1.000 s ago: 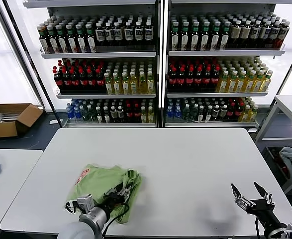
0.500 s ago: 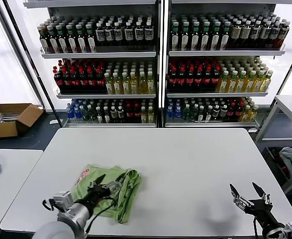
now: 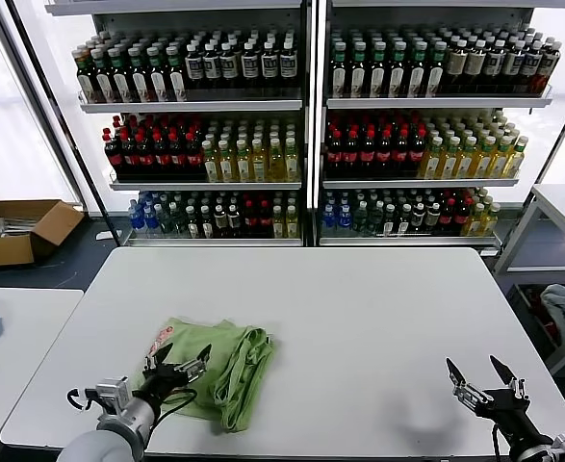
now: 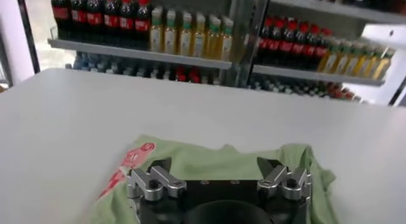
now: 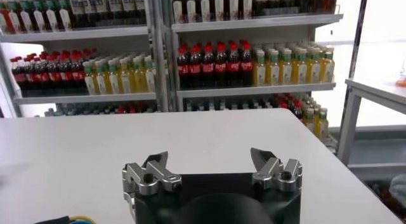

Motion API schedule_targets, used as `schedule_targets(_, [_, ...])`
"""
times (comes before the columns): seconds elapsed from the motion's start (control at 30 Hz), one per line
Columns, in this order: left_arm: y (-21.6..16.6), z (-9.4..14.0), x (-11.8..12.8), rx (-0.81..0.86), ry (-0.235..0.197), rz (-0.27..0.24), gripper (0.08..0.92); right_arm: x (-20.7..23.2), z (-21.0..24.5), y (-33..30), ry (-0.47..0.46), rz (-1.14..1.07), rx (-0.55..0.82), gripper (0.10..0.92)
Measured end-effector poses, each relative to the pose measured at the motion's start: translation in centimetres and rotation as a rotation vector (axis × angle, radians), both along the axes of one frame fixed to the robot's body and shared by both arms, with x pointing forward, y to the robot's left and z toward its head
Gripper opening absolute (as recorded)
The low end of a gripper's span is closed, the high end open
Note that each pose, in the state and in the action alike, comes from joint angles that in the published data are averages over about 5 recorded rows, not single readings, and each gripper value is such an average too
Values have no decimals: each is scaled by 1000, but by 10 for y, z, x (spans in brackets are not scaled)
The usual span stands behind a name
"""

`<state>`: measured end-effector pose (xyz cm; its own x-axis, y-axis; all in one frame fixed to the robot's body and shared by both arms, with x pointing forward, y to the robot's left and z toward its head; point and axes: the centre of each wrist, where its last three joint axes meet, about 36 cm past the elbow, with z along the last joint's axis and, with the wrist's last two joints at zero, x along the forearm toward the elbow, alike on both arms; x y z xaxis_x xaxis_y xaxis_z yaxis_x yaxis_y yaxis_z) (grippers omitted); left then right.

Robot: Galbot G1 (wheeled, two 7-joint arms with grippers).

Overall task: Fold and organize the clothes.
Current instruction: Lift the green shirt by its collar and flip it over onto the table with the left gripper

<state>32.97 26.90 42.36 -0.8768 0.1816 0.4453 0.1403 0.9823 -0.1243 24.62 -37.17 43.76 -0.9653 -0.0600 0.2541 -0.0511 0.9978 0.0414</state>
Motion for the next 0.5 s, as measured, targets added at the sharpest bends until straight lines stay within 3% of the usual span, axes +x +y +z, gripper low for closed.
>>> schedule_targets(0.5, [-59,-27,-12,66,22,-118,823,0,6,-7,-17,-20,-13,823])
